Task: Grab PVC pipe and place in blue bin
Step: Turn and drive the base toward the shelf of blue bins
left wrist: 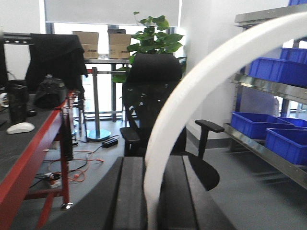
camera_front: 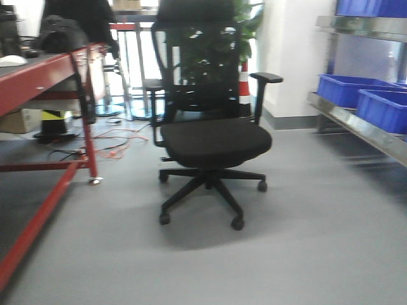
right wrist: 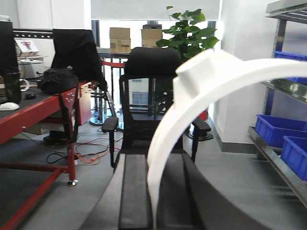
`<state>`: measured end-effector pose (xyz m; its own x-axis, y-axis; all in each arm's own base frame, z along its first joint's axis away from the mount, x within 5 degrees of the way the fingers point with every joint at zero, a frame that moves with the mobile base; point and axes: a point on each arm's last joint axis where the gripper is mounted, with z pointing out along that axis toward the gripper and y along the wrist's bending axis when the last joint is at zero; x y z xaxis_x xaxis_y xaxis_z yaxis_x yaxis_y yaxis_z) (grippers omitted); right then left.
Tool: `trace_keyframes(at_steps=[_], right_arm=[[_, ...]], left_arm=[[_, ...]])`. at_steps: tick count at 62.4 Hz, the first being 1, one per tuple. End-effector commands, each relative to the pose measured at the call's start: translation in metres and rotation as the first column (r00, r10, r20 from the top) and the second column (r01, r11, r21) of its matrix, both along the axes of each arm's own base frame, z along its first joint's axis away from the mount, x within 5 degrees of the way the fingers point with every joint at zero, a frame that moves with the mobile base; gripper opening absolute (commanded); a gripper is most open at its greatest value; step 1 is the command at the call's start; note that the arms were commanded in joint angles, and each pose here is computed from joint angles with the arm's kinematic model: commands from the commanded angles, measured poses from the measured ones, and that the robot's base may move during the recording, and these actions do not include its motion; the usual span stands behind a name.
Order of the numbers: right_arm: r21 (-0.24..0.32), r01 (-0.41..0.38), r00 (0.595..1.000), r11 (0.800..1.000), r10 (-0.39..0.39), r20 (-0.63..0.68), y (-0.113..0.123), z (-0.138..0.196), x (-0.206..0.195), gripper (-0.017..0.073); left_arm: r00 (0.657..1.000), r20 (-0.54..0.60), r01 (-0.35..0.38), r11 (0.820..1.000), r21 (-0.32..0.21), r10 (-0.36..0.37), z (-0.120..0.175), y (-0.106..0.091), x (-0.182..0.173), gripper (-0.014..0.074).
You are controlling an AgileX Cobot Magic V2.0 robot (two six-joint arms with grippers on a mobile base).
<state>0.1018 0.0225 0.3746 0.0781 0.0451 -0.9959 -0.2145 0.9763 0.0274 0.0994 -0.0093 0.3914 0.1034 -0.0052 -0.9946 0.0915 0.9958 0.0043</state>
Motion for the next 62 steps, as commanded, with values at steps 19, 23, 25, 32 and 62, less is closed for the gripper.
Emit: trace_keyframes(at_steps=[19,23,25,32,62], right_arm=[[-0.005,0.001,1.0,1.0,-0.001,0.019,-0.0003,0.0012,-0.0011,-0.0162],[-0.005,0.001,1.0,1.0,-0.001,0.019,-0.0003,0.0012,-0.0011,-0.0162],[-0.005,0.001,1.0,1.0,-0.001,0.019,-0.0003,0.0012,-0.0011,-0.0162],[-0.005,0.001,1.0,1.0,-0.001,0.019,-0.0003,0.0012,-0.0011,-0.0162],[-0.005,0.001,1.0,1.0,-0.001,0.019,-0.0003,0.0012,-0.0011,-0.0162]], left_arm=[[1.0,0.027,0.008,1.0,-0.006,-0.007,0.0025,-0.0005,-0.0015,-0.0111],[1.0,0.027,0.008,1.0,-0.006,-0.007,0.0025,-0.0005,-0.0015,-0.0111],[1.0,0.027,0.008,1.0,-0.006,-0.007,0.0025,-0.0005,-0.0015,-0.0111],[1.0,0.027,0.008,1.0,-0.006,-0.007,0.0025,-0.0005,-0.0015,-0.0111],[1.0,0.027,0.008,1.0,-0.006,-0.007,0.0025,-0.0005,-0.0015,-0.0111]])
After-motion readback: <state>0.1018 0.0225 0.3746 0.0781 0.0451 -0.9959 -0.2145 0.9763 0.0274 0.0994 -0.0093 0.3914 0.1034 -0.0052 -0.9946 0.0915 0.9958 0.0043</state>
